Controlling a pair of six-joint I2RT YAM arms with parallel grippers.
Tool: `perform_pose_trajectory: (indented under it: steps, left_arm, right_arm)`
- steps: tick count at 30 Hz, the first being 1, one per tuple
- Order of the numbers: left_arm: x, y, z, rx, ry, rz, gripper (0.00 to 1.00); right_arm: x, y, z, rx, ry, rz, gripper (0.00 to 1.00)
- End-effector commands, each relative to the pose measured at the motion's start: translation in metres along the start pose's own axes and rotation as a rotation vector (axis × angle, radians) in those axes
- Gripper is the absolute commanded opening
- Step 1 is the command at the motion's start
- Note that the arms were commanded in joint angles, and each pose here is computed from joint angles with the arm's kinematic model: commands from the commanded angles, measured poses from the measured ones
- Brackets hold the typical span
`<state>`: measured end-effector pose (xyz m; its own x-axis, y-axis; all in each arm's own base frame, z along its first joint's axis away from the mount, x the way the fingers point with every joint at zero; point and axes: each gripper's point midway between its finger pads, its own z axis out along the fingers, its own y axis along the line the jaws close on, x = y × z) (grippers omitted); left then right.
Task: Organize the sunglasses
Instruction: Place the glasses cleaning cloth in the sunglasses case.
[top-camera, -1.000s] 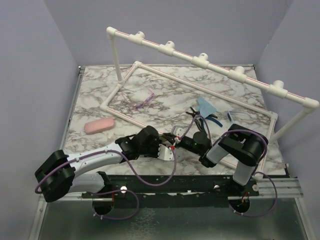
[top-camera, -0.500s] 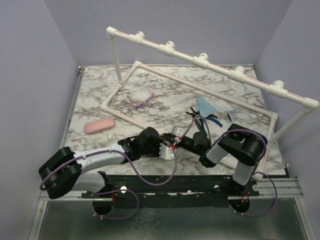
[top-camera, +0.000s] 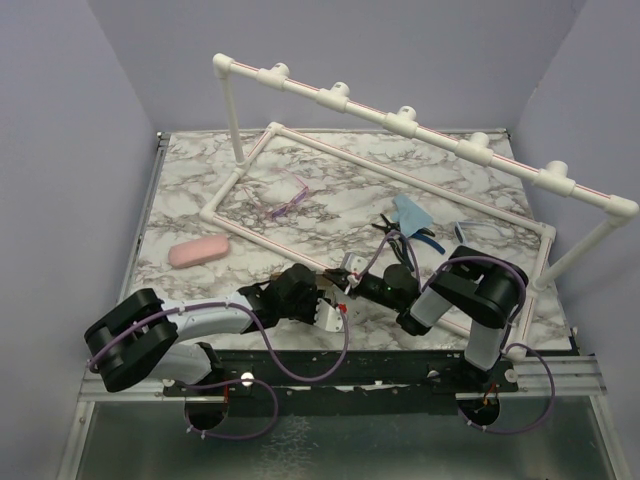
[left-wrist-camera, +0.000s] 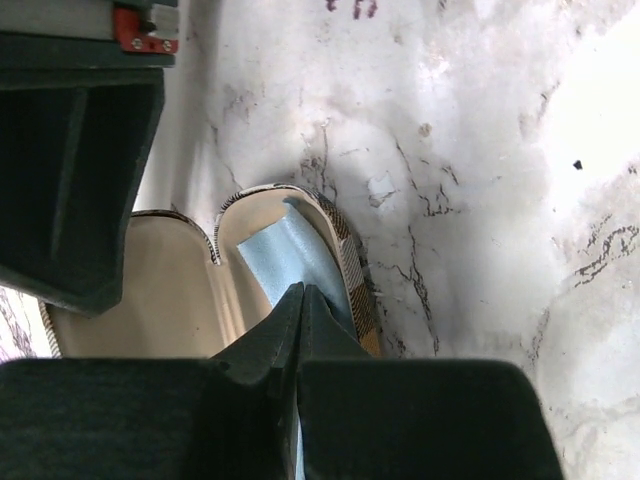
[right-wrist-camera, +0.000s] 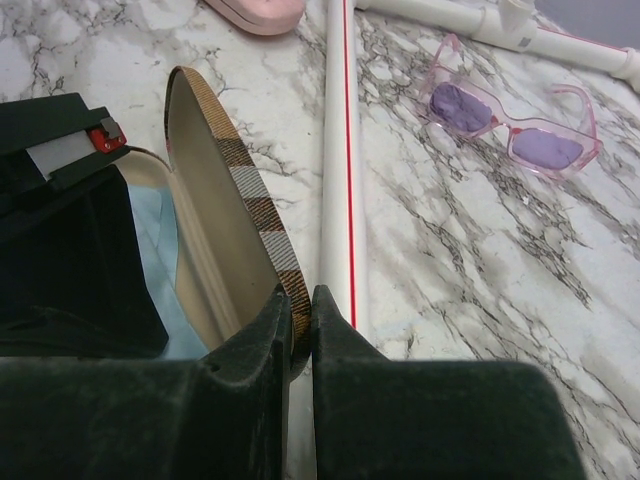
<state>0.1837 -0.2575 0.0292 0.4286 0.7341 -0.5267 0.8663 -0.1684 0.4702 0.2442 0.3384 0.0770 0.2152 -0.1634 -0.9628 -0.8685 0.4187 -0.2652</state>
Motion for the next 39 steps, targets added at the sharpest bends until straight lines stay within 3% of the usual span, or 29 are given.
perform_pose_trajectory:
  steps: [1, 12, 20, 34, 39]
  left_arm:
    - [0.001, -0.017, 0.008, 0.054, -0.031, 0.069, 0.00]
    - [-0.018, 0.021, -0.007, -0.064, -0.030, 0.047, 0.10]
    - [-0.021, 0.020, -0.040, -0.046, 0.001, 0.006, 0.27]
    - [0.032, 0.033, -0.080, -0.173, 0.146, -0.167, 0.33]
    - [0.041, 0.038, -0.089, -0.220, 0.142, -0.247, 0.33]
  right_arm:
    - [-0.025, -0.005, 0.006, 0.018, -0.103, -0.011, 0.01]
    - [-0.024, -0.008, 0.000, 0.045, -0.102, -0.011, 0.00]
    - [-0.023, -0.011, -0.002, 0.061, -0.093, -0.029, 0.01]
    - [-0.005, -0.010, -0.011, 0.043, 0.024, -0.108, 0.00]
    - [0.008, -0.004, -0.008, 0.000, 0.078, -0.111, 0.01]
